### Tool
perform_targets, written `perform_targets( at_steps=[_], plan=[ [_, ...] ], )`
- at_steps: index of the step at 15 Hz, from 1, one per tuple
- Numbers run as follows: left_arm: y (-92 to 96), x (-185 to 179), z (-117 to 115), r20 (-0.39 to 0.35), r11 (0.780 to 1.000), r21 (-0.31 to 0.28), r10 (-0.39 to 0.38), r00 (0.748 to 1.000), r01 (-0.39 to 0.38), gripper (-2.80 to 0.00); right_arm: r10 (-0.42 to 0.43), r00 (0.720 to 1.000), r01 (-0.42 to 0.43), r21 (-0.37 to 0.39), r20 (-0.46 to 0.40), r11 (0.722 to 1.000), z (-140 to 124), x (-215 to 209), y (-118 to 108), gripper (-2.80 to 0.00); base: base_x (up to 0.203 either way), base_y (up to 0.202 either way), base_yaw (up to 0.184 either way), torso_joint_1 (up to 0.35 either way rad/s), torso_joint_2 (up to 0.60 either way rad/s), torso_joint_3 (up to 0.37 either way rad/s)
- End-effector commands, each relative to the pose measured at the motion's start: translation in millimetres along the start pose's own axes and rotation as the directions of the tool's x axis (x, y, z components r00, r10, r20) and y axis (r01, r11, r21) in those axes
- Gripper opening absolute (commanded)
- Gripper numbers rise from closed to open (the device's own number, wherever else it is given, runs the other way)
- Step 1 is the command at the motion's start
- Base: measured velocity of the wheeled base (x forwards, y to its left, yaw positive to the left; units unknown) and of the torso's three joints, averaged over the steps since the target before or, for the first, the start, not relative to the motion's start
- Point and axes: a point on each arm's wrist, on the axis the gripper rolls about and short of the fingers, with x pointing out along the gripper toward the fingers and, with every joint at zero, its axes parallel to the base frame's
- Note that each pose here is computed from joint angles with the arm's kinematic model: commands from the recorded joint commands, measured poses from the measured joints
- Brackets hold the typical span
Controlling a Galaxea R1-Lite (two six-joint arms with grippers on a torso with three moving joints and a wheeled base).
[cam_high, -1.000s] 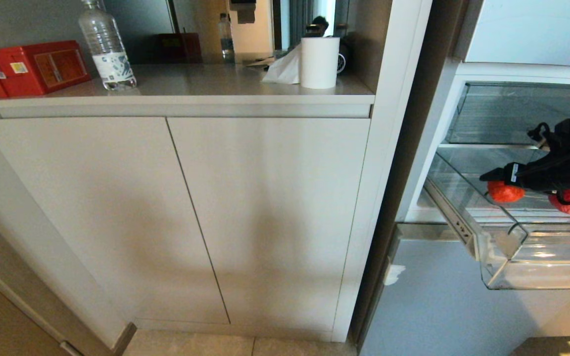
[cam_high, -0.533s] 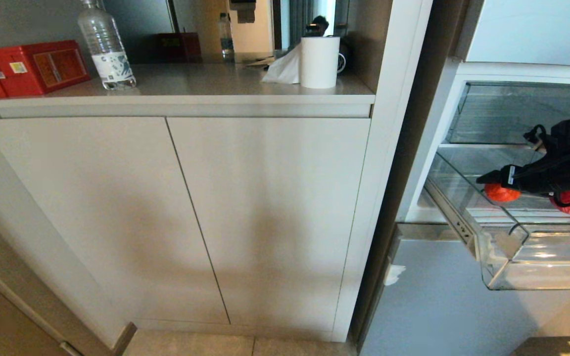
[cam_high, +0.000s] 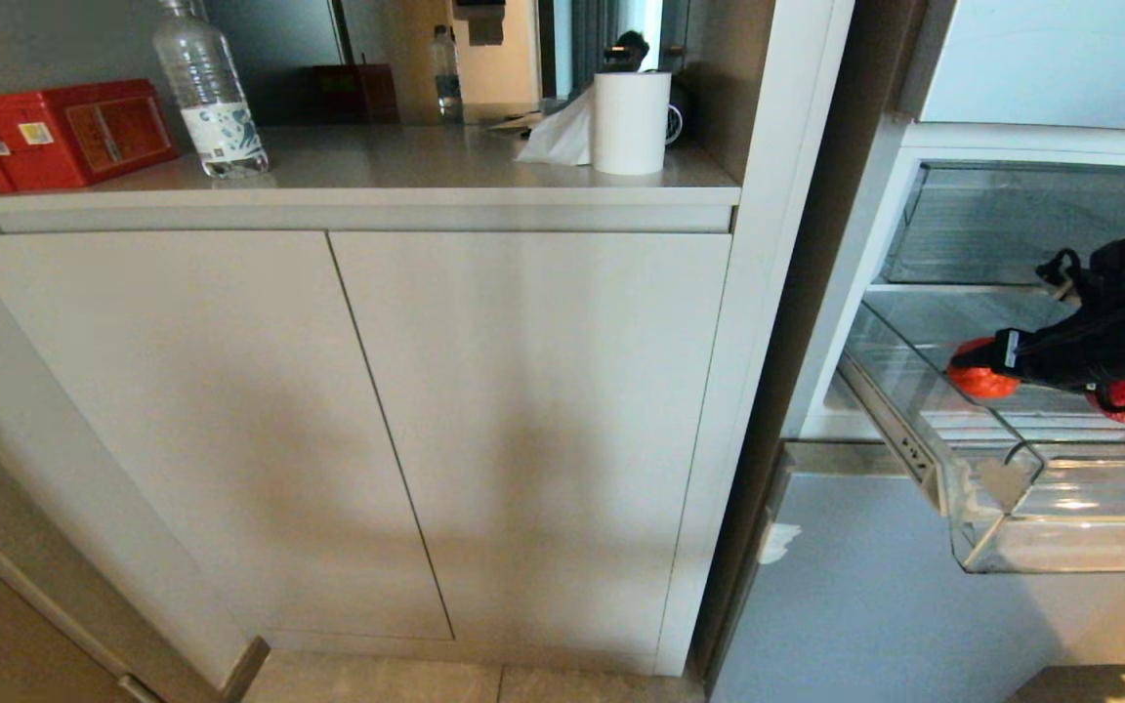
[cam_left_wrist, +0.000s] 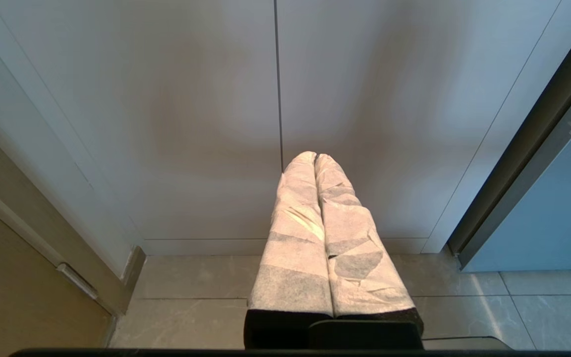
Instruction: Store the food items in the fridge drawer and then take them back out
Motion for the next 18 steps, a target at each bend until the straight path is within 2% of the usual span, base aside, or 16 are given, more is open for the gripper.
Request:
perform_targets(
  at_steps=[1,5,8,10,13,18],
  plan=[
    [0.0,0,0,-0.001,1.000,0.000,0.001,1.000,-0.001,-2.80,0.001,1.000,-0.001,0.000,-0.010,1.000,-2,-18,5,-2.80,0.000,0.000,0.000,0.000,0.00,0.000],
    [0.0,0,0,-0.001,1.000,0.000,0.001,1.000,-0.001,-2.80,-0.005,1.000,0.005,0.000,-0.017,1.000,-9,-57,15,-2.80,0.000,0.000,0.000,0.000,0.00,0.000],
    [0.0,0,0,-0.001,1.000,0.000,0.001,1.000,-0.001,-2.80,-0.019,0.998,0.020,-0.012,0.052,1.000,-13,-119,30,-2.80,0.000,0.000,0.000,0.000,0.00,0.000],
    [0.0,0,0,-0.001,1.000,0.000,0.001,1.000,-0.001,-2.80,-0.047,0.990,0.050,-0.025,0.130,0.998,-24,-136,32,-2.80,0.000,0.000,0.000,0.000,0.00,0.000],
    [0.0,0,0,-0.001,1.000,0.000,0.001,1.000,-0.001,-2.80,-0.091,0.945,0.111,-0.046,0.316,0.993,-36,-172,38,-2.80,0.000,0.000,0.000,0.000,0.00,0.000],
    [0.0,0,0,-0.001,1.000,0.000,0.001,1.000,-0.001,-2.80,-0.090,0.856,0.138,-0.056,0.509,0.989,-42,-232,51,-2.80,0.000,0.000,0.000,0.000,0.00,0.000]
  ],
)
